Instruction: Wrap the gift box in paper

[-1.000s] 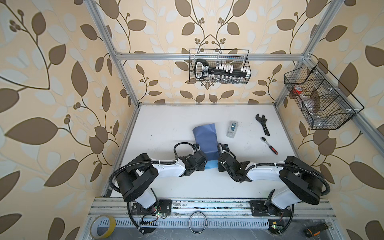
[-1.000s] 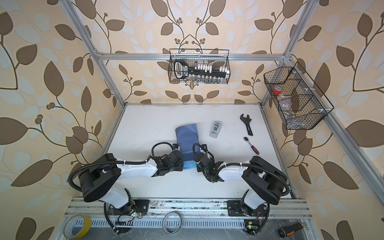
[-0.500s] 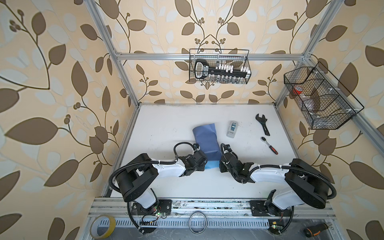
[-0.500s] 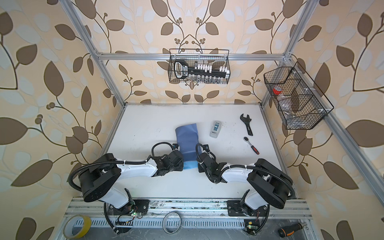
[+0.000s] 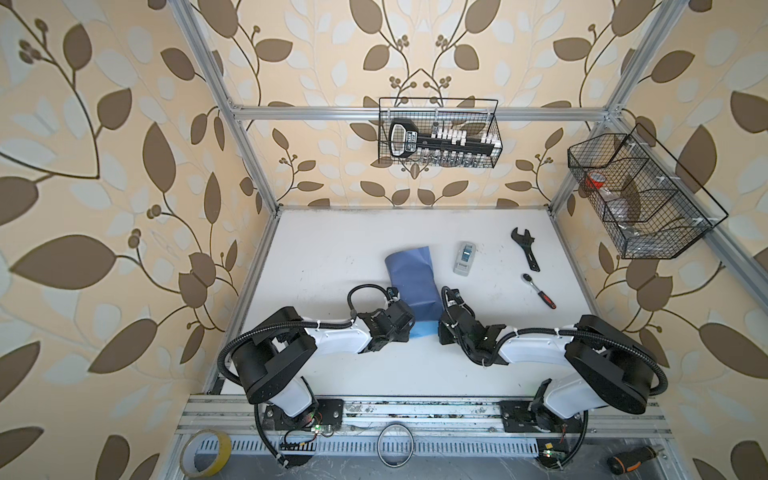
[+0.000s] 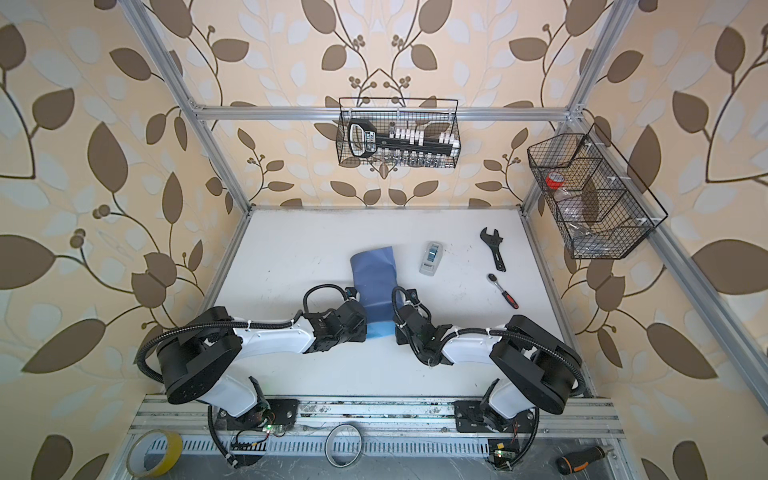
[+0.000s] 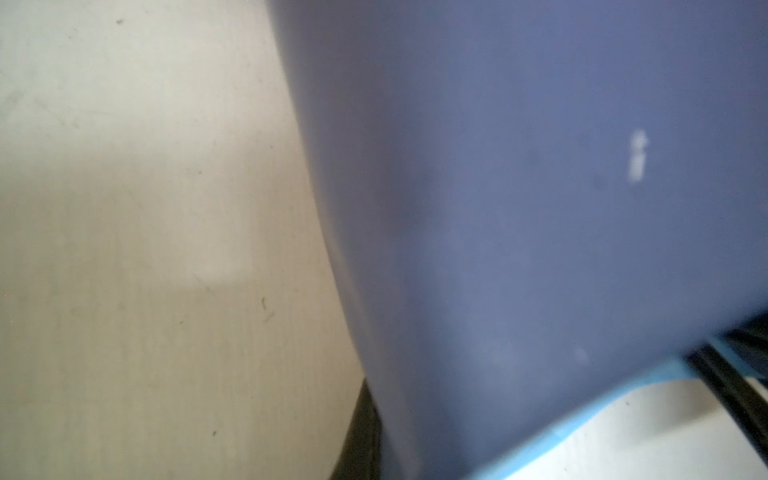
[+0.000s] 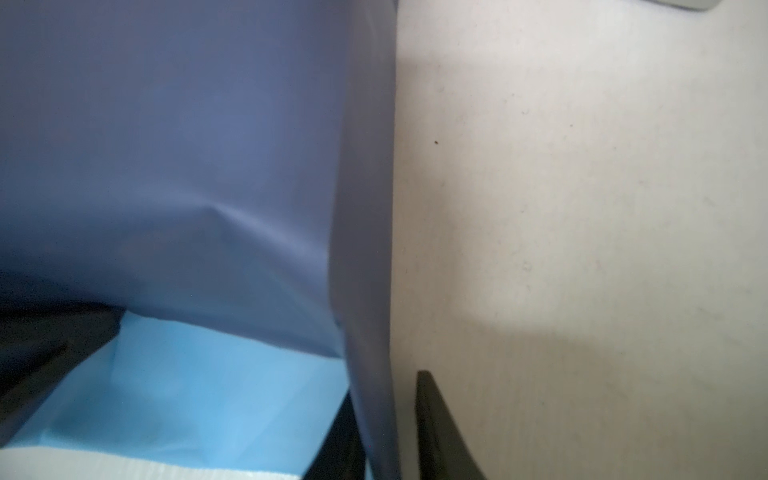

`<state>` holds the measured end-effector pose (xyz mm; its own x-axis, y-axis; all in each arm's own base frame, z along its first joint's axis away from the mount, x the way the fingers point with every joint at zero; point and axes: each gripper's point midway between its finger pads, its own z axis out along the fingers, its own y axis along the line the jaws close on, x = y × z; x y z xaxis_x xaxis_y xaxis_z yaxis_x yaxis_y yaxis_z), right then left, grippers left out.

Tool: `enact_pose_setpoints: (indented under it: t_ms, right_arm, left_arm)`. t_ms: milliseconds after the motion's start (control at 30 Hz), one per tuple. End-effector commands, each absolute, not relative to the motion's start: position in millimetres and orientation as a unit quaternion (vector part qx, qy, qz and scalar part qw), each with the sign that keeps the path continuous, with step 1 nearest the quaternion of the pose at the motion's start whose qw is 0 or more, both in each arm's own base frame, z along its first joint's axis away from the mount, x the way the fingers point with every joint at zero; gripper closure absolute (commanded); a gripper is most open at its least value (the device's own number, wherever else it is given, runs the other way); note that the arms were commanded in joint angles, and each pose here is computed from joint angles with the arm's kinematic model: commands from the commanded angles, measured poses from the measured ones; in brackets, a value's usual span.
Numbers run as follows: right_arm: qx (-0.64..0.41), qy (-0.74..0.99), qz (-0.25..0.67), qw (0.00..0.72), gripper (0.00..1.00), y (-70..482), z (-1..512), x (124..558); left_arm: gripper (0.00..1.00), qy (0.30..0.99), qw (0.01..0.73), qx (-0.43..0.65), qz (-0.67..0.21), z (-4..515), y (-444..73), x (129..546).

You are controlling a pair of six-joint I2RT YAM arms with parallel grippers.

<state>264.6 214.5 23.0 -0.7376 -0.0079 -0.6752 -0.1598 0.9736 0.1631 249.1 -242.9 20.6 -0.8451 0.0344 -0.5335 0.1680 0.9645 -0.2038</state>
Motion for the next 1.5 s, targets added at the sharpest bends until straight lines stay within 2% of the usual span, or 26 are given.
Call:
enact_pose_setpoints:
  t_ms: [0, 167, 300, 367, 567, 833, 933, 1167, 1233, 1467]
  right_arm:
    - [-0.055, 0.924, 0.109, 0.363, 0.65, 211.4, 27.7, 260.5]
    - [-0.066, 0.921, 0.118, 0.364, 0.53, 216.1, 31.4, 259.4]
    - [-0.071, 0.92, 0.12, 0.367, 0.51, 223.0, 33.2, 266.4]
    - [-0.069, 0.921, 0.113, 0.367, 0.52, 223.2, 30.5, 270.3]
    - [-0.062, 0.923, 0.105, 0.366, 0.68, 221.1, 23.2, 275.9]
    - [-0.053, 0.922, 0.108, 0.368, 0.81, 224.4, 21.0, 280.3]
    - [-0.046, 0.922, 0.109, 0.368, 0.85, 224.1, 21.4, 280.9]
    - [-0.035, 0.925, 0.111, 0.363, 0.88, 222.9, 18.5, 278.8]
    - [-0.035, 0.925, 0.113, 0.362, 0.88, 224.1, 18.2, 278.4]
    - [-0.038, 0.925, 0.114, 0.361, 0.89, 227.2, 18.7, 277.5]
  left_arm:
    - [1.0, 0.951, 0.285, 0.059, -0.109, 24.7, -243.1, 253.3]
    - [1.0, 0.951, 0.284, 0.058, -0.107, 23.7, -242.6, 253.2]
    - [1.0, 0.951, 0.283, 0.058, -0.107, 22.8, -242.6, 253.1]
    - [1.0, 0.951, 0.284, 0.058, -0.107, 23.0, -242.7, 253.4]
    - [1.0, 0.952, 0.28, 0.059, -0.107, 20.1, -243.6, 252.8]
    - [1.0, 0.951, 0.284, 0.059, -0.107, 22.6, -244.2, 254.4]
    - [0.93, 0.951, 0.282, 0.056, -0.109, 23.7, -244.8, 254.1]
    - [0.78, 0.955, 0.27, 0.049, -0.115, 17.3, -245.2, 240.5]
    - [0.79, 0.956, 0.266, 0.049, -0.115, 13.2, -246.2, 239.1]
    - [0.96, 0.954, 0.274, 0.06, -0.103, 13.5, -252.6, 248.1]
